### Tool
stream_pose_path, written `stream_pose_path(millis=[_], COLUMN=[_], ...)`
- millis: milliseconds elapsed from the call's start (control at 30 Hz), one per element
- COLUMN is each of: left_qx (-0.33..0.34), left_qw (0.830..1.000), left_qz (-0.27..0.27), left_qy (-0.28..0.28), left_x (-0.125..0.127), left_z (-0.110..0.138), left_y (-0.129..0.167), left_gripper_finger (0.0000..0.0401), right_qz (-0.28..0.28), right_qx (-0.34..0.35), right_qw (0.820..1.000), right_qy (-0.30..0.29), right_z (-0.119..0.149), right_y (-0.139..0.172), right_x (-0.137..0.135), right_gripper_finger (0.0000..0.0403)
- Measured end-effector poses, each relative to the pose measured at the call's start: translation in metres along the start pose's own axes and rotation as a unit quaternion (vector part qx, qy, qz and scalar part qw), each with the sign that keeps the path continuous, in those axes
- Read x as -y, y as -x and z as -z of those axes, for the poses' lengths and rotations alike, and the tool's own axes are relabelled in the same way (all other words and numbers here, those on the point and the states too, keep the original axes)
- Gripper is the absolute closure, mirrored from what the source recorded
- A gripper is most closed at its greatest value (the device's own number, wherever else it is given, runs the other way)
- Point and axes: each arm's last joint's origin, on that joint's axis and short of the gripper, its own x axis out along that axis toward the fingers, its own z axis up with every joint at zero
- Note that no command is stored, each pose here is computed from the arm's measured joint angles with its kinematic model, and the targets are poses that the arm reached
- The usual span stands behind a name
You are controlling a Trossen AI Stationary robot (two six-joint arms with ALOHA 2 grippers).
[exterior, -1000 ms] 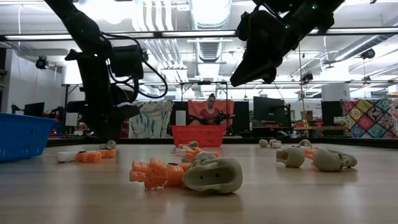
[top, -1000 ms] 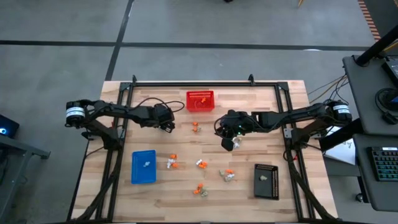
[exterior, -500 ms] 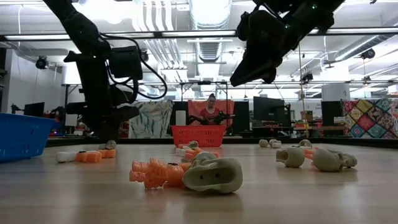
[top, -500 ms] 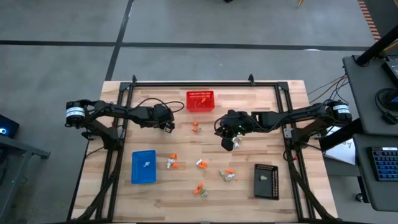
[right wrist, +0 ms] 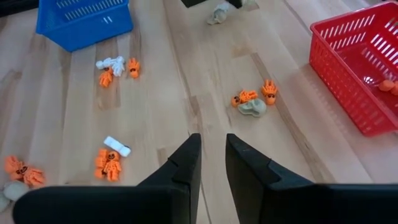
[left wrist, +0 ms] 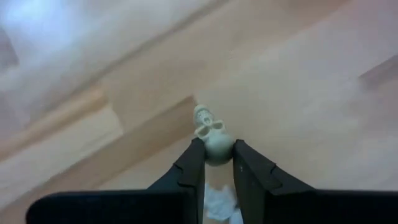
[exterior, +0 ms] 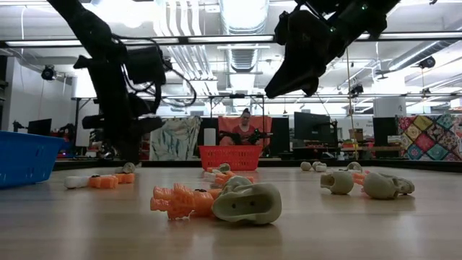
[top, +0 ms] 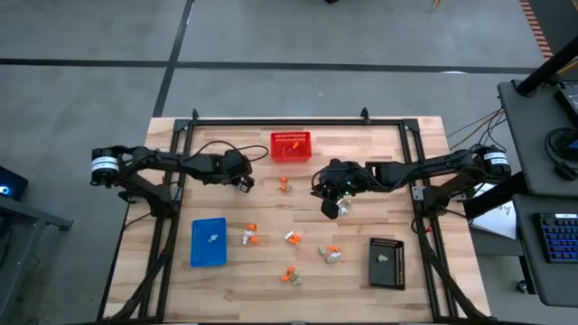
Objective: Sort Halloween decoration
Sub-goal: Put the gray skull toy into the black bin
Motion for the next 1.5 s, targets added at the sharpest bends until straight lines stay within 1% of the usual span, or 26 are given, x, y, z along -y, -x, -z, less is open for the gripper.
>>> stream_pose_path(millis=[133,233,333,400,500,600,700,767,867,933,1000,1100,1200,1300,1400,1500], left_qx=[0.055,0.109,0.162,0.197,0.234,0.247,0.25,0.247,0.248,0.246,0.241,0.233,0.225,0.218,0.193,0.153], left_qw=[0.998,0.99,0.973,0.956,0.931,0.915,0.908,0.904,0.891,0.888,0.888,0.891,0.894,0.897,0.902,0.905], left_qz=[0.042,0.089,0.158,0.207,0.266,0.303,0.318,0.331,0.36,0.368,0.37,0.371,0.369,0.367,0.365,0.364], left_qy=[-0.014,-0.029,-0.05,-0.064,-0.084,-0.1,-0.107,-0.114,-0.123,-0.124,-0.125,-0.119,-0.116,-0.117,-0.129,-0.159], left_x=[0.0,0.001,0.005,0.009,0.014,0.018,0.023,0.028,0.037,0.041,0.044,0.046,0.047,0.048,0.047,0.045], left_z=[-0.01,-0.02,-0.028,-0.033,-0.038,-0.038,-0.036,-0.034,-0.032,-0.031,-0.029,-0.028,-0.027,-0.027,-0.023,-0.015], left_y=[0.017,0.034,0.051,0.062,0.075,0.082,0.084,0.083,0.083,0.082,0.081,0.078,0.075,0.072,0.069,0.066], left_gripper_finger=[0.0364,0.0364,0.0364,0.0364,0.0364,0.0364,0.0364,0.0364,0.0364,0.0364,0.0364,0.0364,0.0363,0.0363,0.0363,0.0363], right_qz=[0.0,-0.002,-0.006,-0.01,-0.013,-0.013,-0.013,-0.011,-0.001,0.031,0.062,0.08,0.093,0.104,0.081,0.048], right_qx=[0.001,0.01,0.03,0.046,0.068,0.071,0.075,0.079,0.094,0.108,0.105,0.101,0.099,0.071,0.058,0.049], right_qw=[1.0,1.0,0.999,0.998,0.996,0.995,0.994,0.992,0.984,0.975,0.967,0.959,0.959,0.961,0.97,0.979], right_qy=[0.007,0.015,0.028,0.039,0.054,0.062,0.075,0.098,0.154,0.192,0.225,0.252,0.25,0.245,0.222,0.192], right_z=[0.0,-0.002,-0.006,-0.008,-0.013,-0.013,-0.014,-0.015,-0.015,-0.016,-0.014,-0.011,-0.015,-0.012,-0.01,-0.009], right_y=[0.0,0.0,0.0,0.0,0.0,0.0,0.0,0.0,-0.005,-0.012,-0.021,-0.033,-0.042,-0.049,-0.05,-0.046], right_x=[0.0,0.0,-0.002,-0.003,-0.004,-0.004,-0.004,-0.004,-0.004,-0.003,-0.001,0.0,0.0,0.001,0.0,-0.001], right_gripper_finger=[0.0344,0.0343,0.0342,0.0342,0.0342,0.0344,0.0343,0.0342,0.0342,0.0341,0.0334,0.0311,0.0279,0.0254,0.0245,0.0243])
